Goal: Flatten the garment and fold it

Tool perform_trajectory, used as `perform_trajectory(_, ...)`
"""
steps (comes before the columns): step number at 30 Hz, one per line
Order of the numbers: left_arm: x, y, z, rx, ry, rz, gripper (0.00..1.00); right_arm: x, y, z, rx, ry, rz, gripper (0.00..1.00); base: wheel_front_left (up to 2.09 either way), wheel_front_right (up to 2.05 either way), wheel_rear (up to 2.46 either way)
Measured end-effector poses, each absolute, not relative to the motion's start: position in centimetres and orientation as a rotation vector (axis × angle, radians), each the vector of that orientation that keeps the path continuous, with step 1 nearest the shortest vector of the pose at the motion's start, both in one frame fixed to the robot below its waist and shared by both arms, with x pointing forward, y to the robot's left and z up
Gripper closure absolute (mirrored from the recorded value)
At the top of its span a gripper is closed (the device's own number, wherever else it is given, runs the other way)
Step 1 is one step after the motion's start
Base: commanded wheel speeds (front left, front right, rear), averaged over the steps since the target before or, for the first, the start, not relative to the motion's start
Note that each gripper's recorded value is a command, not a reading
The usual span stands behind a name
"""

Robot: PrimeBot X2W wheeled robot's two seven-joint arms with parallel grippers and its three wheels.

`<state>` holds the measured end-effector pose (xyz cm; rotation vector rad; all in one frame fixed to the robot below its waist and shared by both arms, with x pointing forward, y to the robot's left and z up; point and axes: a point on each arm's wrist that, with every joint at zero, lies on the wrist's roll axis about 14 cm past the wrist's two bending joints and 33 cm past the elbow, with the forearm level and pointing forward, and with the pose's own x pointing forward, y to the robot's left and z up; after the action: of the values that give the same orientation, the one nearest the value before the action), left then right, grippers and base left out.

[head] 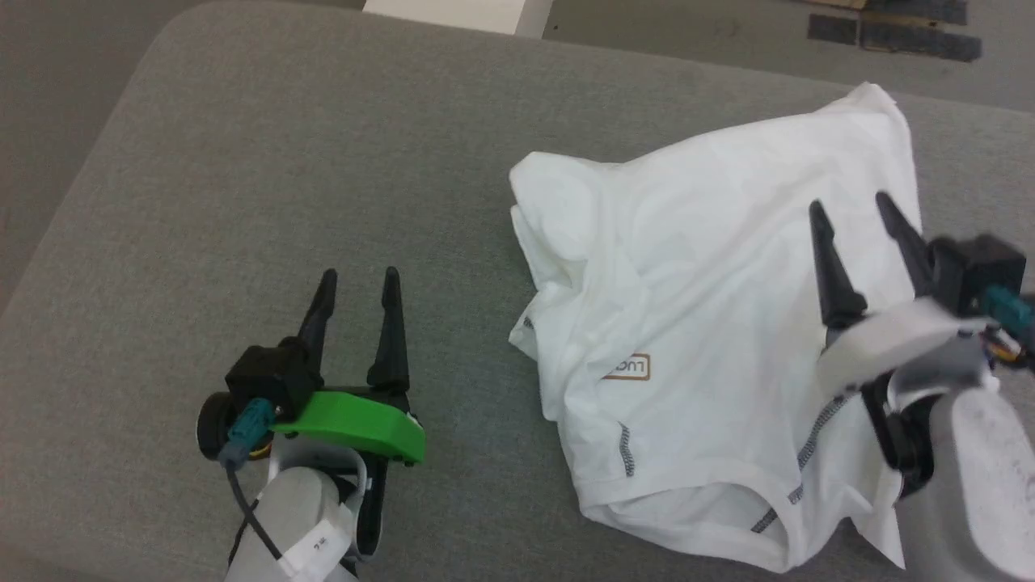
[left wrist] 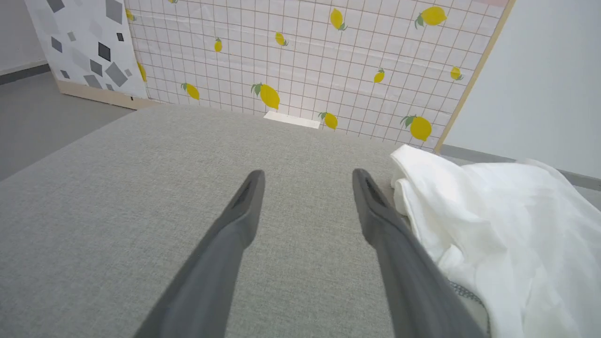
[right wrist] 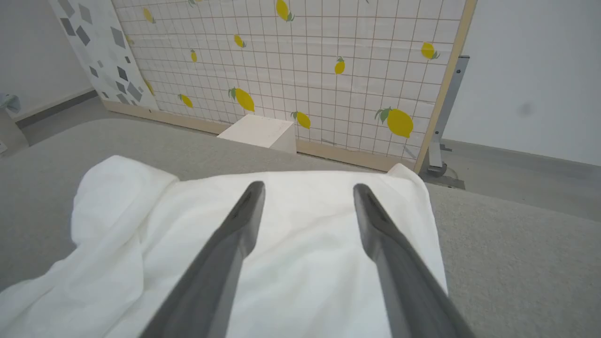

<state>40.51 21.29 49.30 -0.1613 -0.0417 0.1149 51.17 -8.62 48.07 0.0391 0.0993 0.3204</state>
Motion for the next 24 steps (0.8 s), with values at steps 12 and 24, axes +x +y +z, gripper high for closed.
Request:
perform_trajectory(12, 44.4, 12.1, 48.7, -0.186, 0.094, -0.166, 0.00, 41.0, -16.7, 47.6, 0.130, 0.114, 0.100, 0.00, 0.00, 0.00, 0.00)
perform_trajectory(24, 46.0, 6.2, 43.7, -0.096, 0.558, -0.307, 0.00, 38.3, -20.0, 48.7, 0.137, 0.092, 0.002, 0.00, 0.00, 0.00, 0.00)
